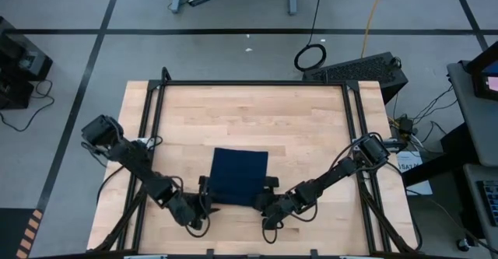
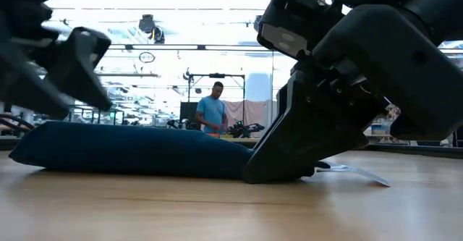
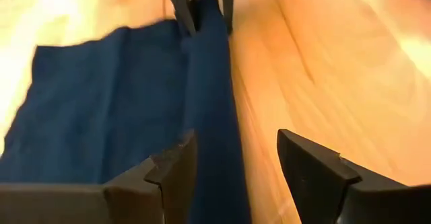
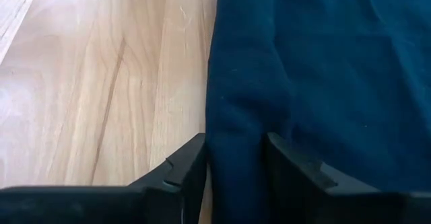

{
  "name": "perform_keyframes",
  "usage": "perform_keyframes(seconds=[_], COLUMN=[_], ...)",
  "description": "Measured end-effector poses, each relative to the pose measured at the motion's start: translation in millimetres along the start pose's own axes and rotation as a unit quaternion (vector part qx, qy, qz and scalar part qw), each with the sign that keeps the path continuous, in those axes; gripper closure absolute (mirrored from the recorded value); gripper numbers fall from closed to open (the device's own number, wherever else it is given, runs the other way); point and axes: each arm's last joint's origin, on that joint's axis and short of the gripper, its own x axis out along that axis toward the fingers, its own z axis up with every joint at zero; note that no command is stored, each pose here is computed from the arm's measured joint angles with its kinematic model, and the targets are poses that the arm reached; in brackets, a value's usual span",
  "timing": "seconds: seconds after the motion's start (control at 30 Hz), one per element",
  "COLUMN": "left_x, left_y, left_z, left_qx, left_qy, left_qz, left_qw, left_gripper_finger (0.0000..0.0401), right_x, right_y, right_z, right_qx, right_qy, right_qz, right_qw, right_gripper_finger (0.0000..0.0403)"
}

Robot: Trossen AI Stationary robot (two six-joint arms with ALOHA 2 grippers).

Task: Roll towel
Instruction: Roll the dark blue towel

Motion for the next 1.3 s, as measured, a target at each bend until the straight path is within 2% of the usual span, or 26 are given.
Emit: perform_keyframes(seconds=[0.17,0.37,0.47,0.63,0.73,0.83,0.97,1.1,1.17,1.3], left_x=[7.5,13.7,17.9,23.0,25.1,28.7,32.3,35.1,35.4,32.0], left_y=[-5.8,-8.6,-9.4,-5.9,-2.5,3.0,9.9,14.4,15.3,20.4], left_z=[-9.5,-20.5,-26.1,-27.6,-27.9,-27.8,-28.6,-28.0,-27.5,-21.0], left_qx=[-0.021,0.005,0.006,-0.037,-0.065,-0.095,-0.106,-0.106,-0.108,-0.136], left_qy=[0.016,0.04,0.053,0.055,0.065,0.083,0.103,0.113,0.117,0.118], left_qz=[0.006,0.024,0.031,0.046,0.042,0.025,0.017,0.0,-0.009,-0.038], left_qw=[1.0,0.999,0.998,0.997,0.995,0.992,0.989,0.988,0.987,0.983], left_gripper_finger=[0.0166,0.0124,0.012,0.0128,0.0153,0.0197,0.0282,0.0375,0.0389,0.0385], right_x=[0.3,0.4,0.4,0.3,0.3,-4.6,-19.4,-40.9,-52.7,-68.1], right_y=[-0.4,-0.3,-0.3,-0.1,-0.1,0.1,1.8,5.0,7.2,14.3], right_z=[0.4,0.4,0.4,0.3,0.5,5.0,11.2,18.7,21.6,17.9], right_qx=[0.006,0.006,0.006,0.001,-0.007,-0.019,-0.071,-0.144,-0.164,-0.186], right_qy=[0.0,-0.001,0.0,0.0,-0.001,-0.009,-0.015,-0.026,-0.029,-0.019], right_qz=[0.001,0.001,0.002,0.003,0.003,0.006,0.001,-0.012,-0.018,-0.016], right_qw=[1.0,1.0,1.0,1.0,1.0,1.0,0.997,0.989,0.986,0.982], right_gripper_finger=[0.0264,0.0264,0.0264,0.0264,0.0264,0.0263,0.0247,0.0205,0.018,0.0142])
